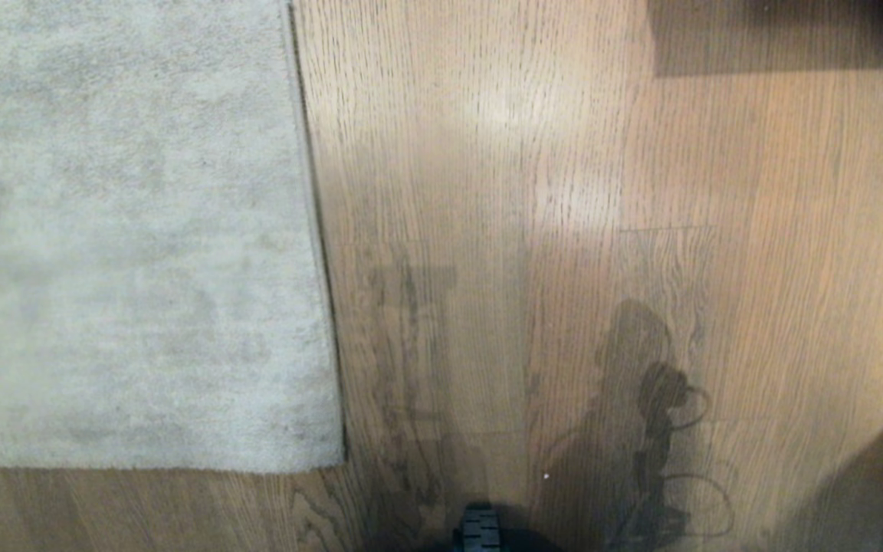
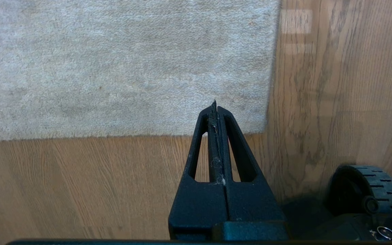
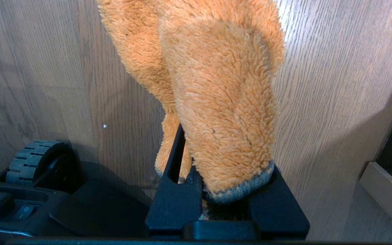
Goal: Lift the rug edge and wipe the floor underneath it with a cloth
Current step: Lift up the carpet
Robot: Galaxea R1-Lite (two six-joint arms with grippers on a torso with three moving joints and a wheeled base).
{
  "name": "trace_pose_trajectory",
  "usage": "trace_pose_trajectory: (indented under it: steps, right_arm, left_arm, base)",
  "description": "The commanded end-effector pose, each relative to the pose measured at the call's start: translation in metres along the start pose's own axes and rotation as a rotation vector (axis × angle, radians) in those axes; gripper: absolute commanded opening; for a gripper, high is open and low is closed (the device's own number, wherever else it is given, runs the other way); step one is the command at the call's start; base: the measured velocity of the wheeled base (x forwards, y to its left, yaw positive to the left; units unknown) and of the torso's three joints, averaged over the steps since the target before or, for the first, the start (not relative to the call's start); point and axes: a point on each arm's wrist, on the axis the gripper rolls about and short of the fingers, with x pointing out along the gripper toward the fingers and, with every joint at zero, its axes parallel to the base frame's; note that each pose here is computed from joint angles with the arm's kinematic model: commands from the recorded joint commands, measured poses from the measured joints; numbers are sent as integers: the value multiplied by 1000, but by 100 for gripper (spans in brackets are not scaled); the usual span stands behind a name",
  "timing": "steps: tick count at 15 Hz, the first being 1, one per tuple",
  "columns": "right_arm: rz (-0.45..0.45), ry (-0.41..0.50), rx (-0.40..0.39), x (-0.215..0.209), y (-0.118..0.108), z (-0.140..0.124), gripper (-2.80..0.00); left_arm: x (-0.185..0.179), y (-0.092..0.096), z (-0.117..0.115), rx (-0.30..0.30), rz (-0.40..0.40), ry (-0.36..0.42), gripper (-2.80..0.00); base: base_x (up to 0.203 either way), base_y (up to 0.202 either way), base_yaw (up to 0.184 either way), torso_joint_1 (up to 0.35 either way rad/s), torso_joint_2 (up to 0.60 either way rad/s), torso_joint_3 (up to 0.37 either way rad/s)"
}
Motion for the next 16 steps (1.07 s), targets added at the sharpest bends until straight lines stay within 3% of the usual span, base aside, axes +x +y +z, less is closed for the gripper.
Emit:
trace_pose_trajectory:
  steps: [1,16]
  right_arm:
    - [2,3,-1,0,0,0,-280]
    - [2,3,-1,0,0,0,-280]
  left_arm:
    - [0,0,0,-1,0,0,-280]
    - [0,0,0,-1,0,0,-280]
  base:
    - [0,0,0,0,0,0]
    - [0,0,0,0,0,0]
